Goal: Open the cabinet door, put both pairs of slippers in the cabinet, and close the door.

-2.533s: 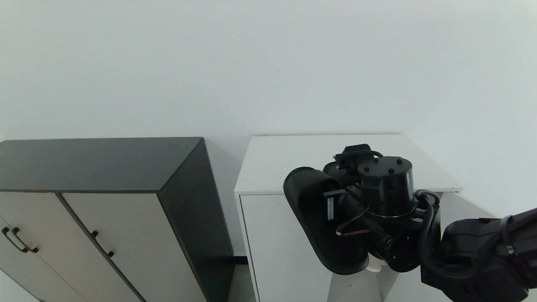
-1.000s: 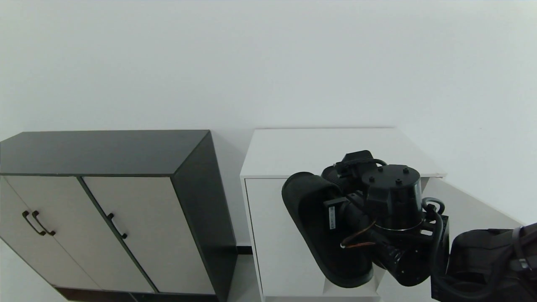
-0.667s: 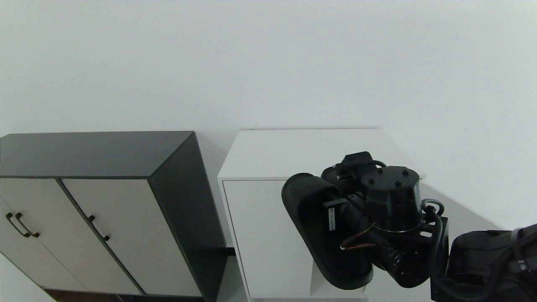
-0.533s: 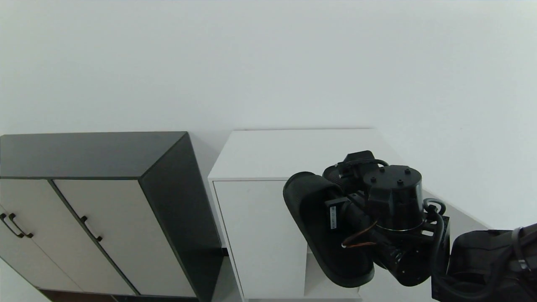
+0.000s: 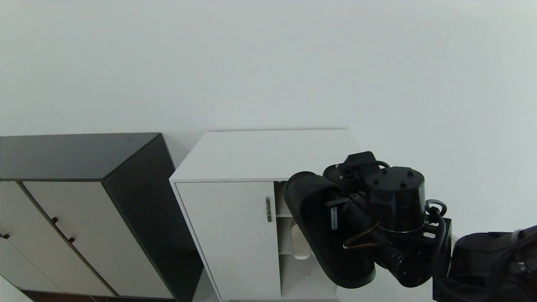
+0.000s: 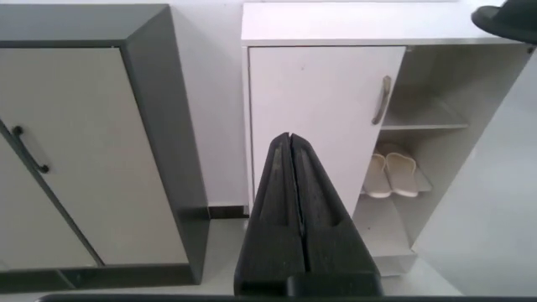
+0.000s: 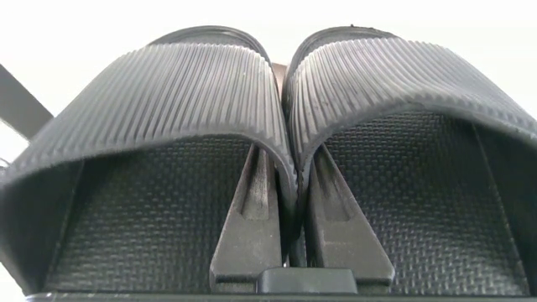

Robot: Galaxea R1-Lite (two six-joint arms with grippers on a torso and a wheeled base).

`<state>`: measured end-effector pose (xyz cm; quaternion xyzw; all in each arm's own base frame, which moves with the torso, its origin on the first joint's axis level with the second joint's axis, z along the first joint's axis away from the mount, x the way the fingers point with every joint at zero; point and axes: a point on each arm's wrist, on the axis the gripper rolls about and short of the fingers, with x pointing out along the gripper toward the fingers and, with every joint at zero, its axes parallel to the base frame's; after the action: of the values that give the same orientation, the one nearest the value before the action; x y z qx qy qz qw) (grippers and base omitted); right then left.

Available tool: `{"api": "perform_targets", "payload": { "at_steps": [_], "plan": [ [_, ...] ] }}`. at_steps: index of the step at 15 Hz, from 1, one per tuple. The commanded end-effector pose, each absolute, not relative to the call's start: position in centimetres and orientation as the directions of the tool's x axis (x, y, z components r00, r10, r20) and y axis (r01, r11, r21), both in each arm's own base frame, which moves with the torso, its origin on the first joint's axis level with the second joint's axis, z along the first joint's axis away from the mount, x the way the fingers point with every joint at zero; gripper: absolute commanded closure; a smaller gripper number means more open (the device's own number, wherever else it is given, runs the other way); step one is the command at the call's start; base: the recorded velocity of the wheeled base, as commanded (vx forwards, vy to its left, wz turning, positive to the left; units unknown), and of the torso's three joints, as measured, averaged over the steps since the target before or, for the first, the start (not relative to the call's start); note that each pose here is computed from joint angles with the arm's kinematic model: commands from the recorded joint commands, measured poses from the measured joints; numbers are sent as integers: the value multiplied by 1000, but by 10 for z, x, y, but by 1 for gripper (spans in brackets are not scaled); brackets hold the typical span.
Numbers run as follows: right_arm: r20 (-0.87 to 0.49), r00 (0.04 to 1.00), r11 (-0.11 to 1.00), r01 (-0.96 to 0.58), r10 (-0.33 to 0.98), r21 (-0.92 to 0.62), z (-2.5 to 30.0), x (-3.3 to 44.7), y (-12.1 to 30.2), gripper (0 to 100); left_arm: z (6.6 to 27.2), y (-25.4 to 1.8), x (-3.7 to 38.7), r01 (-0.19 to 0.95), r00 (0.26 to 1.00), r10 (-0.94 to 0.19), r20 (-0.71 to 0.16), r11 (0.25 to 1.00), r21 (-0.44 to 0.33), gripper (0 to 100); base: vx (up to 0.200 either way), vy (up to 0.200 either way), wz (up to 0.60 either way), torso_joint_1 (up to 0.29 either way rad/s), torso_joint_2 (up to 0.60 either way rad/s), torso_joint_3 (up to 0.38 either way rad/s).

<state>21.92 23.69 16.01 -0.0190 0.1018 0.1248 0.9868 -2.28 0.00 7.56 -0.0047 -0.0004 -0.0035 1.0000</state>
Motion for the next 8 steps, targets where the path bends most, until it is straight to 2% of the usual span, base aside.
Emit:
{"api": "perform_targets", "payload": {
  "at_steps": [1,8],
  "plan": [
    [-212,947,968,-252,241,-23,157,219,237,100,76,0,-23,8,1000,-8,0,1000,-11,100,0,0,0,0,0,0],
    [-205,950,965,-253,235,-65,150,219,231,100,76,0,-23,8,1000,-8,2,1000,-9,100,0,0,0,0,0,0]
  ]
}}
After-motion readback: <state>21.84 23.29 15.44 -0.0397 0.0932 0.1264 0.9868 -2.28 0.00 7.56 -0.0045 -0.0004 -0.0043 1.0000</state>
